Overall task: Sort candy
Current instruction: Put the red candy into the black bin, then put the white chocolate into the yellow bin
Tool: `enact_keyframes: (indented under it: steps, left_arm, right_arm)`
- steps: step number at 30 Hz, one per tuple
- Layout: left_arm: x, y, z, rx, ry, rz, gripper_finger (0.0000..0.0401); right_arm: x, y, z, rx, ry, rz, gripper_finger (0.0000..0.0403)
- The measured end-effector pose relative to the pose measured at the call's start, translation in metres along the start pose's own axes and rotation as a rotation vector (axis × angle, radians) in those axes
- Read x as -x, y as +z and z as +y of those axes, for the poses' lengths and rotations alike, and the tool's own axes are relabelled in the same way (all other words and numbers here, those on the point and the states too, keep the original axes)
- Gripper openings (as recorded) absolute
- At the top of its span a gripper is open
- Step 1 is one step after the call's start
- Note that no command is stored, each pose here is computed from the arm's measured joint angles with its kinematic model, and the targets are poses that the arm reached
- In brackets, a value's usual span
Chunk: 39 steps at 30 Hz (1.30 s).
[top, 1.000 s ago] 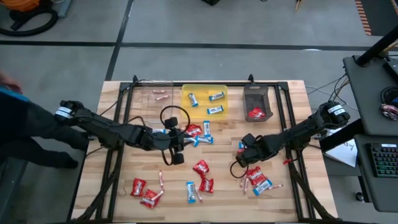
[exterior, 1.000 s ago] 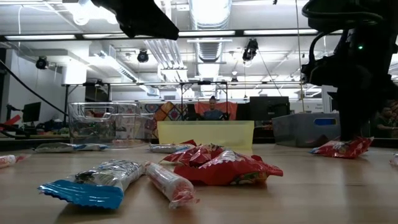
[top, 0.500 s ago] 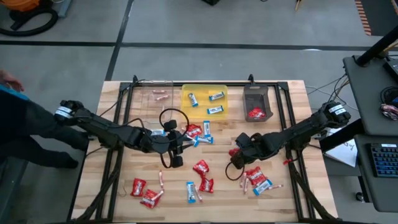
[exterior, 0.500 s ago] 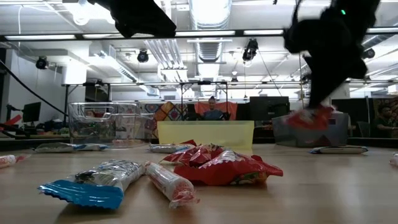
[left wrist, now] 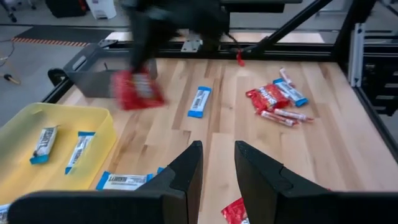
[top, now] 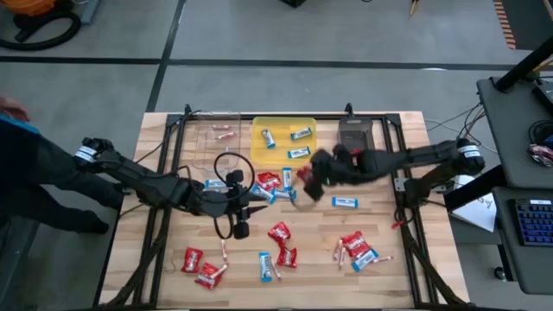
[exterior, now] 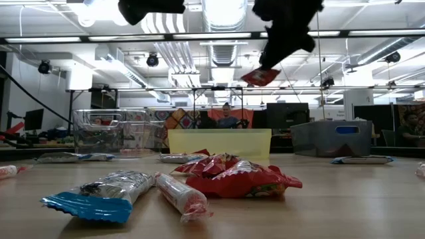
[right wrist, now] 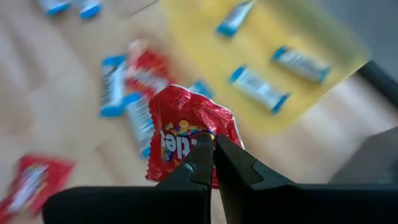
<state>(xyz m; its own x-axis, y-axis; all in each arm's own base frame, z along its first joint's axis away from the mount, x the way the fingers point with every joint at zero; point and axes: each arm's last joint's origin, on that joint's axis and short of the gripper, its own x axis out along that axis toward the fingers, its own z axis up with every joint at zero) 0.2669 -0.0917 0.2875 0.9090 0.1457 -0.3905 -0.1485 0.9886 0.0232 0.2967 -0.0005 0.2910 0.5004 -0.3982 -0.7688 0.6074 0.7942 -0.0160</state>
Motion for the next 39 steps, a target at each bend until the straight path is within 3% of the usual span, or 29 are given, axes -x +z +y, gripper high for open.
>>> enact_keyframes:
  steps: [4, 8, 13, 17, 22, 27, 39]
  left_arm:
    - [0.001, -0.001, -0.003, -0.005, -0.01, 0.0, 0.0077]
    - [0.002, -0.001, -0.005, -0.005, -0.015, 0.0, 0.0077]
    - [0.003, -0.001, -0.005, -0.007, 0.012, -0.006, 0.0077]
    - [0.003, -0.001, -0.005, -0.005, 0.024, -0.007, 0.0077]
    - [0.003, -0.001, -0.005, -0.006, 0.026, -0.005, 0.0077]
    - [0.003, -0.001, -0.005, -0.006, 0.026, -0.005, 0.0077]
    - [0.003, -0.002, -0.005, -0.009, 0.027, 0.001, 0.0077]
  right_arm:
    - [-0.008, 0.026, -0.04, -0.031, -0.088, -0.022, 0.0008]
    - [-0.014, 0.035, -0.086, -0.121, -0.25, 0.013, 0.0008]
    - [-0.024, 0.022, -0.141, -0.258, -0.488, 0.155, 0.0009]
    - [-0.039, 0.003, -0.169, -0.341, -0.565, 0.241, 0.0009]
    - [-0.059, -0.027, -0.184, -0.392, -0.616, 0.311, 0.0009]
    - [-0.075, -0.04, -0.187, -0.419, -0.583, 0.277, 0.0009]
    - [-0.07, -0.028, -0.182, -0.382, -0.548, 0.228, 0.0009]
